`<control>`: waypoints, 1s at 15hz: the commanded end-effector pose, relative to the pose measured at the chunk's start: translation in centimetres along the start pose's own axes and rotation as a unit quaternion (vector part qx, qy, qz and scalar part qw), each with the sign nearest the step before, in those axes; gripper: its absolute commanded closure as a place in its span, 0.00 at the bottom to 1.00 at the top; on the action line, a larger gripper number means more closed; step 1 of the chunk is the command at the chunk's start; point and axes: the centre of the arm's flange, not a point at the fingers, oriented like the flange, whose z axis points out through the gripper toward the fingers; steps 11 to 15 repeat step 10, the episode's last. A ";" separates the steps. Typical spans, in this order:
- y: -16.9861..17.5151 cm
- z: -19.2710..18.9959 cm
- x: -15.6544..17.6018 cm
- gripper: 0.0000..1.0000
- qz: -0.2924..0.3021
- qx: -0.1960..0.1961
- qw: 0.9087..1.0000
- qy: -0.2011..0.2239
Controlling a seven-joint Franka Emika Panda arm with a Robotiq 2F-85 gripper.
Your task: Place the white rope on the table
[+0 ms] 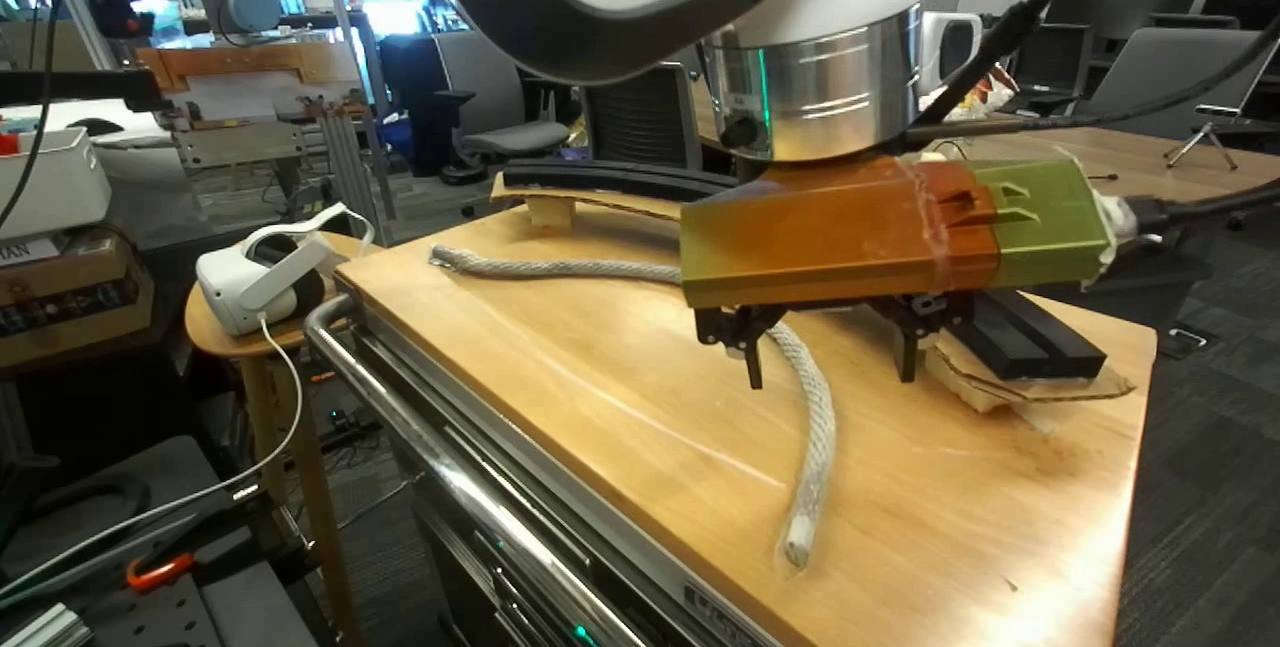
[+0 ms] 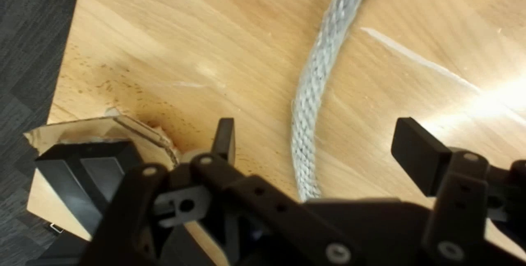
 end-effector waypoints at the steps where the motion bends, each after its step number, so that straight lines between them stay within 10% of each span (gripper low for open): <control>1: -0.2 0.0 -0.1 0.04 0.000 0.000 1.000 0.000; 8: 2.6 -3.4 -7.1 0.00 0.062 -0.033 0.997 0.031; 15: 2.5 -1.9 -5.5 0.00 0.057 -0.028 0.998 0.018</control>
